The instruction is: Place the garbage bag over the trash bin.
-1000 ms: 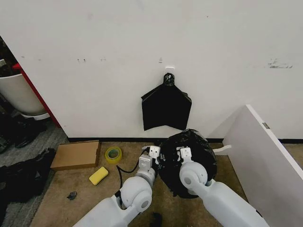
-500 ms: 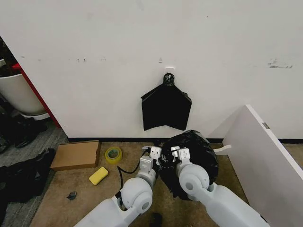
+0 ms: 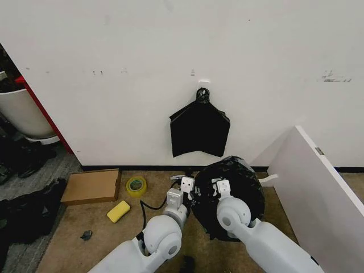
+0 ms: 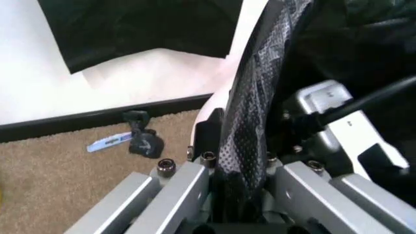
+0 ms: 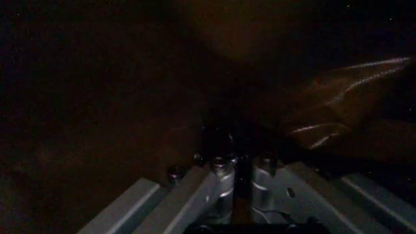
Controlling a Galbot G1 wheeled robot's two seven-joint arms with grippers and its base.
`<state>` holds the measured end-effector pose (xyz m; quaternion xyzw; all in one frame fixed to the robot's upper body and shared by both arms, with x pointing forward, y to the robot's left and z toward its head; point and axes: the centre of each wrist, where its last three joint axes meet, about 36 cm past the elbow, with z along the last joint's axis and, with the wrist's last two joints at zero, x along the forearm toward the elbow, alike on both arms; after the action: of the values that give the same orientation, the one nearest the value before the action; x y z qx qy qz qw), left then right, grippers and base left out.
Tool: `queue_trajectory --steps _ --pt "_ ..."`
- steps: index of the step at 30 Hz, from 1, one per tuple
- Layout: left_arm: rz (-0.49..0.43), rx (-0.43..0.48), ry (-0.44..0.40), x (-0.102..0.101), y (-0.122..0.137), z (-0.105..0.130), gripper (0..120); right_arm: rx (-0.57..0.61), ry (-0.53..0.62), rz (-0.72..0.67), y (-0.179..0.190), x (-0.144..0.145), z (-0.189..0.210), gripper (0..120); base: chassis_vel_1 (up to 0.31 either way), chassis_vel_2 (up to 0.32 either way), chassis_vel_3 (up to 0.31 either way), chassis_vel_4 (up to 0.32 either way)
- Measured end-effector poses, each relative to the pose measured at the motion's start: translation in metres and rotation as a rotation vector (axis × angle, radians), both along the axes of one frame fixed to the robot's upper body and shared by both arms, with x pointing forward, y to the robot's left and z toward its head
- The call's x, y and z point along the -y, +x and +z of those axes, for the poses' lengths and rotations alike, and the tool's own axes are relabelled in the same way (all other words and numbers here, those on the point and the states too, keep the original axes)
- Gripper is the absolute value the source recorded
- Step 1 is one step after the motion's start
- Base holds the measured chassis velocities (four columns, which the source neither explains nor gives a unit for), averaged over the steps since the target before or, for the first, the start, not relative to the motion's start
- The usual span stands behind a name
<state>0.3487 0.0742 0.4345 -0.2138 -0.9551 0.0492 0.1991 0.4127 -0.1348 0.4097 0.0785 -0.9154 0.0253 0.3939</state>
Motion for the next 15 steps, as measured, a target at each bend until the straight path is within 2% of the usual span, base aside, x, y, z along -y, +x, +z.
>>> queue_trajectory --steps 2,3,7,10,15 --pt "-0.008 0.002 -0.007 0.001 0.0 0.001 0 0.013 0.06 0.024 -0.001 0.004 -0.001 0 0.0 0.0 0.0 0.0" --pt "-0.011 0.001 -0.009 0.001 0.0 0.001 0 0.02 0.056 0.029 -0.002 0.005 -0.002 0 0.0 0.0 0.0 0.0" --pt "-0.025 -0.002 -0.022 -0.001 -0.002 0.004 0 0.023 -0.053 -0.007 0.003 0.017 -0.016 0 0.0 0.0 0.0 0.0" --pt "-0.023 -0.001 -0.021 -0.002 -0.001 0.004 0 0.022 -0.072 -0.022 0.003 0.019 -0.018 0 0.0 0.0 0.0 0.0" --pt "-0.02 -0.003 -0.02 -0.002 0.0 0.003 0 0.017 0.017 0.02 -0.008 0.013 -0.003 0 0.0 0.0 0.0 0.0"
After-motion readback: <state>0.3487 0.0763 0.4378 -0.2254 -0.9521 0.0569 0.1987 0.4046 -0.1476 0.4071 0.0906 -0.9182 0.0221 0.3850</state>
